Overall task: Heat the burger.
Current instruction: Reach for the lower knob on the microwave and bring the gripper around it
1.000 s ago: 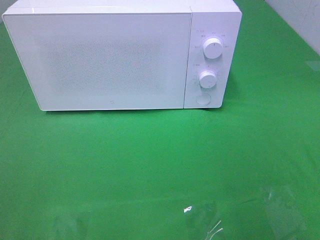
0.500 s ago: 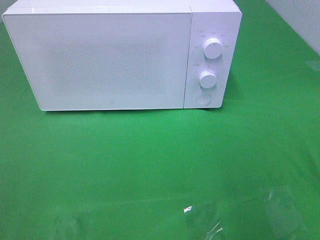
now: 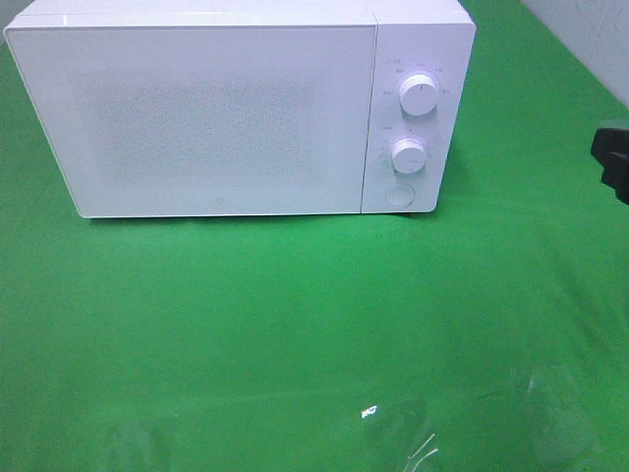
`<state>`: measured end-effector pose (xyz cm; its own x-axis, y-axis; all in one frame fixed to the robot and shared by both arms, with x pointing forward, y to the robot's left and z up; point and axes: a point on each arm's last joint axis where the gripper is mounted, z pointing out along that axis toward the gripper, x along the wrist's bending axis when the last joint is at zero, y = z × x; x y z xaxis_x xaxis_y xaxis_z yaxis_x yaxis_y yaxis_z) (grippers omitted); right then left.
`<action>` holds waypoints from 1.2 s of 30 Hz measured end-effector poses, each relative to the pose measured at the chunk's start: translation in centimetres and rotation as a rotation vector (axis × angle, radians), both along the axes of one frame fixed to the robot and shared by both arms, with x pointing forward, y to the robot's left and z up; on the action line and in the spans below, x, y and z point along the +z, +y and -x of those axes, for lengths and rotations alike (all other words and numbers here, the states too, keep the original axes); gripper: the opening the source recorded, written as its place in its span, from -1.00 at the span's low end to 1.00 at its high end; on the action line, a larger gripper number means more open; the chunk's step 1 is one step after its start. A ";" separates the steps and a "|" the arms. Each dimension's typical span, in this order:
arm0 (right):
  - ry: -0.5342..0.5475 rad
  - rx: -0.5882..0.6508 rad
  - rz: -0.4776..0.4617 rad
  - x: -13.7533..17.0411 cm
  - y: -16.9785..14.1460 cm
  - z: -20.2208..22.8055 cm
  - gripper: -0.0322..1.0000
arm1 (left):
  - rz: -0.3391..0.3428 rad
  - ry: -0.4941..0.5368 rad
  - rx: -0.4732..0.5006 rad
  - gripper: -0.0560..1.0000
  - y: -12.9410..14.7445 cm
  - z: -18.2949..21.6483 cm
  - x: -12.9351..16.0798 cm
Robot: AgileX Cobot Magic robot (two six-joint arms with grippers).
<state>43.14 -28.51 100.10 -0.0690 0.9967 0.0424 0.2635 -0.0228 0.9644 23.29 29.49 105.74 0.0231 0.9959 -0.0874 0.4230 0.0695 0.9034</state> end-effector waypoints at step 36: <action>-0.112 0.039 0.136 -6.6 10.8 -1.7 0.44 | 0.000 0.000 0.000 0.94 0.0 0.0 0.0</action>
<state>44.87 -17.75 93.55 -0.1046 0.9892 -0.1028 0.1523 0.1180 0.9813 23.29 29.49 105.74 0.0231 0.9959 -0.0874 0.4230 0.0695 0.9034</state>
